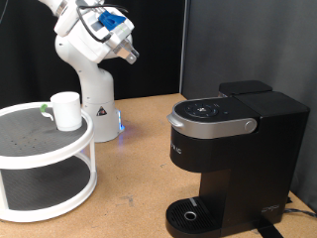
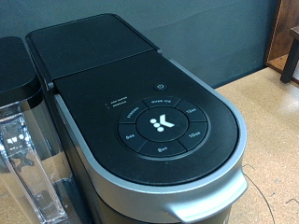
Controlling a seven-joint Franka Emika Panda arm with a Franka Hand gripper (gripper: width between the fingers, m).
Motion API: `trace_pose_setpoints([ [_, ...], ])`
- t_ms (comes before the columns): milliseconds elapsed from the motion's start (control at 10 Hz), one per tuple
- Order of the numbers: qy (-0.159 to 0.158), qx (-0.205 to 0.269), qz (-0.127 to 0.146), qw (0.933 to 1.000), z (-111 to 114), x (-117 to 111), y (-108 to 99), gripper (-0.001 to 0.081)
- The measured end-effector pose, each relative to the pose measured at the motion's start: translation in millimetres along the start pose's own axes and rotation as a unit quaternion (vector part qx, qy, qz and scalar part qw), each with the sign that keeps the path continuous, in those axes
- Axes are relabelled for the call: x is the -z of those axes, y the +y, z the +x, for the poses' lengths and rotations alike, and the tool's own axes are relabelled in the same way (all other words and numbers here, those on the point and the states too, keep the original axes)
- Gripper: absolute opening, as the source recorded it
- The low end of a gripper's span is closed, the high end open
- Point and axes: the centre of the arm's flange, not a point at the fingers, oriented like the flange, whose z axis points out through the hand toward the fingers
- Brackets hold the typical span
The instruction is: Make a cup of coffee with the keurig machine
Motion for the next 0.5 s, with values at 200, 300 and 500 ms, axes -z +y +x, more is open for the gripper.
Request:
trace_pose_setpoints([
  [200, -0.036, 0.021, 0.032, 0.9986, -11.1, 1.1, 1.7, 0.0000],
  [300, -0.055, 0.031, 0.052, 0.9967, -19.4, 7.0, 3.8, 0.0000],
  [500, -0.077, 0.038, 0.075, 0.9935, -34.7, 25.1, 7.0, 0.0000],
])
